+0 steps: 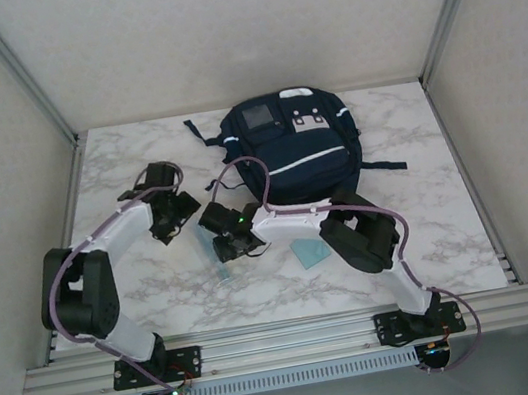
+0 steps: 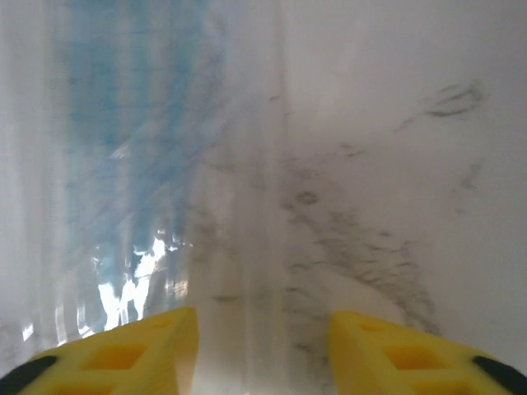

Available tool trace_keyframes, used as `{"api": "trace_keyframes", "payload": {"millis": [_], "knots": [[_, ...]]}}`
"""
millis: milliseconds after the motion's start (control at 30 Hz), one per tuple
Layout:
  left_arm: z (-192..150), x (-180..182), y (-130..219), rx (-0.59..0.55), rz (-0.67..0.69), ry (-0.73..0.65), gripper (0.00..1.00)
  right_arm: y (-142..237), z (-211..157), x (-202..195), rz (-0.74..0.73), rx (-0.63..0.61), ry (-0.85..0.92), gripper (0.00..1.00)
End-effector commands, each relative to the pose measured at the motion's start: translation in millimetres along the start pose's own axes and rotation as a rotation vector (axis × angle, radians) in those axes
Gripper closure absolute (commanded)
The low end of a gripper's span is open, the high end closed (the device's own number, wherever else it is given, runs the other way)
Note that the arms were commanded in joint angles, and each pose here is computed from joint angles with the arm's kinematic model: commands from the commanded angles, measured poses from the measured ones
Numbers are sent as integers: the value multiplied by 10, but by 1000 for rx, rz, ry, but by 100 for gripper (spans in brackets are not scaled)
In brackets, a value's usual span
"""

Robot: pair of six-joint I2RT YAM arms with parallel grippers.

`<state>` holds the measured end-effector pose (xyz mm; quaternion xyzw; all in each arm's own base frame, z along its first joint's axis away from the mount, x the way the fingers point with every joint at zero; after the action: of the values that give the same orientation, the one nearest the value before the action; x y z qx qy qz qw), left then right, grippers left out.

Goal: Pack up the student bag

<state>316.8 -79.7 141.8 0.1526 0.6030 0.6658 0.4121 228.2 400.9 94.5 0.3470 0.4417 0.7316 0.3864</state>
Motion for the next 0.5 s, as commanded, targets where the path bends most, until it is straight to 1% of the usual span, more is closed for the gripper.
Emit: {"api": "trace_keyframes", "payload": {"millis": [0, 67, 133, 233, 333, 367, 400, 433, 467], "knots": [[72, 153, 82, -25, 21, 32, 15, -115, -96, -2, -51, 61, 2, 62], [126, 205, 112, -41, 18, 51, 14, -161, -104, 5, -58, 77, 2, 69], [172, 246, 147, -60, 15, 68, 9, -200, -106, 8, -65, 94, 0, 75], [230, 289, 204, -93, 4, 85, 1, -225, -101, 22, -60, 103, 7, 79], [268, 319, 266, -128, -18, 91, 0, -255, -107, 29, -62, 117, 7, 87], [281, 331, 286, -141, -26, 96, 0, -262, -106, 40, -59, 120, 10, 91], [287, 341, 309, -156, -37, 98, 0, -269, -100, 47, -53, 121, 15, 97], [291, 350, 332, -173, -47, 98, 0, -264, -93, 52, -47, 118, 19, 100], [286, 363, 338, -182, -54, 100, 0, -255, -87, 60, -43, 115, 25, 100]]}}
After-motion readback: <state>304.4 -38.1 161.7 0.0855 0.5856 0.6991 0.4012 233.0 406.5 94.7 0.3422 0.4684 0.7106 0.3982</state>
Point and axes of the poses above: each hand's point on the last joint's axis, 136 mm out from that joint toward the fingers, its own y axis back along the fingers, its own x axis along the line the jaws close on, z = x × y, the point moved 8 cm from there along y, back along the fingers, and after that the axes turned 2 degrees about y, right-handed, at the moved point
